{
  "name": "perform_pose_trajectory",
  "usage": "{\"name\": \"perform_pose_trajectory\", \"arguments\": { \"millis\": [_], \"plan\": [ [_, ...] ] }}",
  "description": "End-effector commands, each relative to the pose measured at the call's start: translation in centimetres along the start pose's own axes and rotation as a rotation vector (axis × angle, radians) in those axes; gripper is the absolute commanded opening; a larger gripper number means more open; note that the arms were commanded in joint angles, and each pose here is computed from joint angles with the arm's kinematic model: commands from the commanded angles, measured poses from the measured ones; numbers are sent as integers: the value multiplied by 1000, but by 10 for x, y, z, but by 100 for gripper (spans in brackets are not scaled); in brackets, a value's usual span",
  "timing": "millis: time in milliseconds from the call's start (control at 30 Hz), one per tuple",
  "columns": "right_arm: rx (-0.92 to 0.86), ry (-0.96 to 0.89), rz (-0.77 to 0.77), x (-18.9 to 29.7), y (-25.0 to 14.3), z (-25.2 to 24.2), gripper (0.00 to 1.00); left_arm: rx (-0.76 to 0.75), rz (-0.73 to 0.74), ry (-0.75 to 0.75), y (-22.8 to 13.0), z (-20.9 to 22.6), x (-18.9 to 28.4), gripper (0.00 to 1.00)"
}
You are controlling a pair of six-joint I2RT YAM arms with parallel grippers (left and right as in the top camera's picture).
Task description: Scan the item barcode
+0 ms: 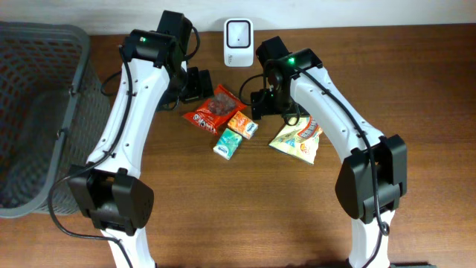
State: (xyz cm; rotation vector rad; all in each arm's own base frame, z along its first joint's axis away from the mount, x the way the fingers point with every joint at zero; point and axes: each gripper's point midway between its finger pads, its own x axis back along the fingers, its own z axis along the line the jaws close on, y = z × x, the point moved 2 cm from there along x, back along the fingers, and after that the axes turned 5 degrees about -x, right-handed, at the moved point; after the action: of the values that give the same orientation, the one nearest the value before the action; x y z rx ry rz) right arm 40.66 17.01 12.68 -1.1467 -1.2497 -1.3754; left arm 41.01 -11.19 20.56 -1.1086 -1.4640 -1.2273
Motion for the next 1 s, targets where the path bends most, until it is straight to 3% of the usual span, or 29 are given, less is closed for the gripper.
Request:
{"name": "perform_pose_trajectory", "arguments": {
  "millis": [0,367,400,567,800,967],
  "plan": [
    [-3,-1,5,3,-3,-1,99,12,-35,-6,2,0,13,99],
    [58,-63,87,-10,-23,-14,98,12,-35,-6,2,0,13,99],
    [149,-88,106,-13,-30,-16,98,12,-35,-6,2,0,13,99],
    [207,-303,136,-37,-51,-45,98,12,-36,-6,2,0,13,99],
    [385,-489,67,-78,-74,-46,98,12,-36,-6,2,0,13,99],
    [334,-463,-7,-108,-66,-53,99,12,-35,-6,2,0,13,99]
  ]
}}
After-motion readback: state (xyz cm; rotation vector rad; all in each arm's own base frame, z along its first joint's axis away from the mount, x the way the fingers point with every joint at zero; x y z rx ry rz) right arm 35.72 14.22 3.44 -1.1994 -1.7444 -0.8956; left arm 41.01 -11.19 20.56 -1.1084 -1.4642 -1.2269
